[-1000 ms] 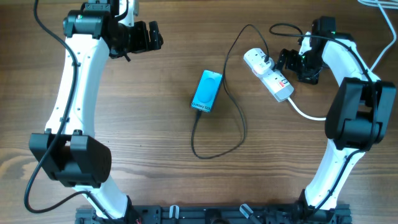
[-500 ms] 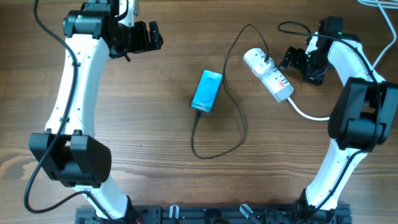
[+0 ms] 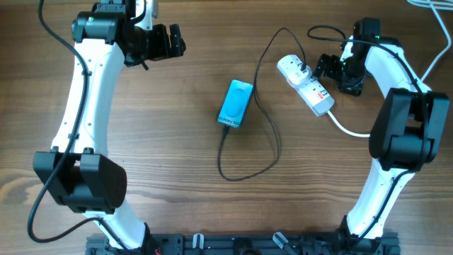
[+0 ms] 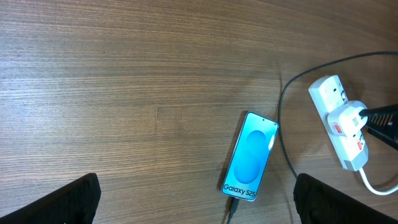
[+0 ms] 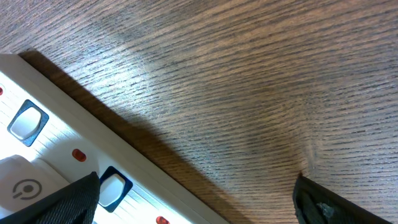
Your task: Plug charger to phone and switch on socket
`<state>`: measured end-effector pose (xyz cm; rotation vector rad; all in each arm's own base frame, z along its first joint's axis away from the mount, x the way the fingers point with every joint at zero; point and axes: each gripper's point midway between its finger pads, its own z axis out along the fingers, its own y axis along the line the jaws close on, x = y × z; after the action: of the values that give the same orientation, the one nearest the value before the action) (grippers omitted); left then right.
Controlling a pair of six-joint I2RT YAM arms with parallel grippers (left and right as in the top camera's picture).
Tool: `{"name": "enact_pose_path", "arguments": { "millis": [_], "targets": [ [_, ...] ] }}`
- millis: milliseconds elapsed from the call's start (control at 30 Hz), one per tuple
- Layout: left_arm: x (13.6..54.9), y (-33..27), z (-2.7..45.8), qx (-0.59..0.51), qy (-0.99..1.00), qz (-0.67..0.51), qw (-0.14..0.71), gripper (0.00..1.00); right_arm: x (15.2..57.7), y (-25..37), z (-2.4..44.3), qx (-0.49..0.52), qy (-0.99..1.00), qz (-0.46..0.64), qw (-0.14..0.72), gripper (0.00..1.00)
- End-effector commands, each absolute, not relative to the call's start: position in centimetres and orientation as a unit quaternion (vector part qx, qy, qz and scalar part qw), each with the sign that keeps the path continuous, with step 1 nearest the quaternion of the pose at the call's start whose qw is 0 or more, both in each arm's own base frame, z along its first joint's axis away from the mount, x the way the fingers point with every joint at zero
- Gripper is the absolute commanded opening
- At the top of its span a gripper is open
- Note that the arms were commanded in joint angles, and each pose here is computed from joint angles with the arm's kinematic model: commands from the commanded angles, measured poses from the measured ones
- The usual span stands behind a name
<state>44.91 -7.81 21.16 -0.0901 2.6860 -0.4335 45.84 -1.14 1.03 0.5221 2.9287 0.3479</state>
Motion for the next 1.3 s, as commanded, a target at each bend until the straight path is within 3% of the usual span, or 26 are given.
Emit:
{"name": "enact_pose_path", "arguments": {
  "millis": [0, 933, 1067, 1267],
  "targets": [
    [45.0, -7.5, 20.8, -0.031, 0.967, -0.148, 0.206, 1.00, 44.5, -0.8, -1.6, 0.173, 0.979, 0.103, 0.036, 1.00],
    [45.0, -7.5, 20.8, -0.031, 0.967, -0.148, 0.206, 1.00, 42.4, -0.5, -2.3, 0.165, 0.981, 0.099, -0.010, 1.00],
    [45.0, -7.5, 20.8, -0.031, 0.967, -0.148, 0.206, 1.00, 42.5, -0.6, 2.2, 0.162, 0.981, 0.102, 0.023, 1.00],
    [45.0, -7.5, 20.8, -0.031, 0.967, -0.148, 0.206, 1.00, 39.8, -0.3, 13.2, 0.155, 0.978, 0.108, 0.090, 1.00]
  ]
}}
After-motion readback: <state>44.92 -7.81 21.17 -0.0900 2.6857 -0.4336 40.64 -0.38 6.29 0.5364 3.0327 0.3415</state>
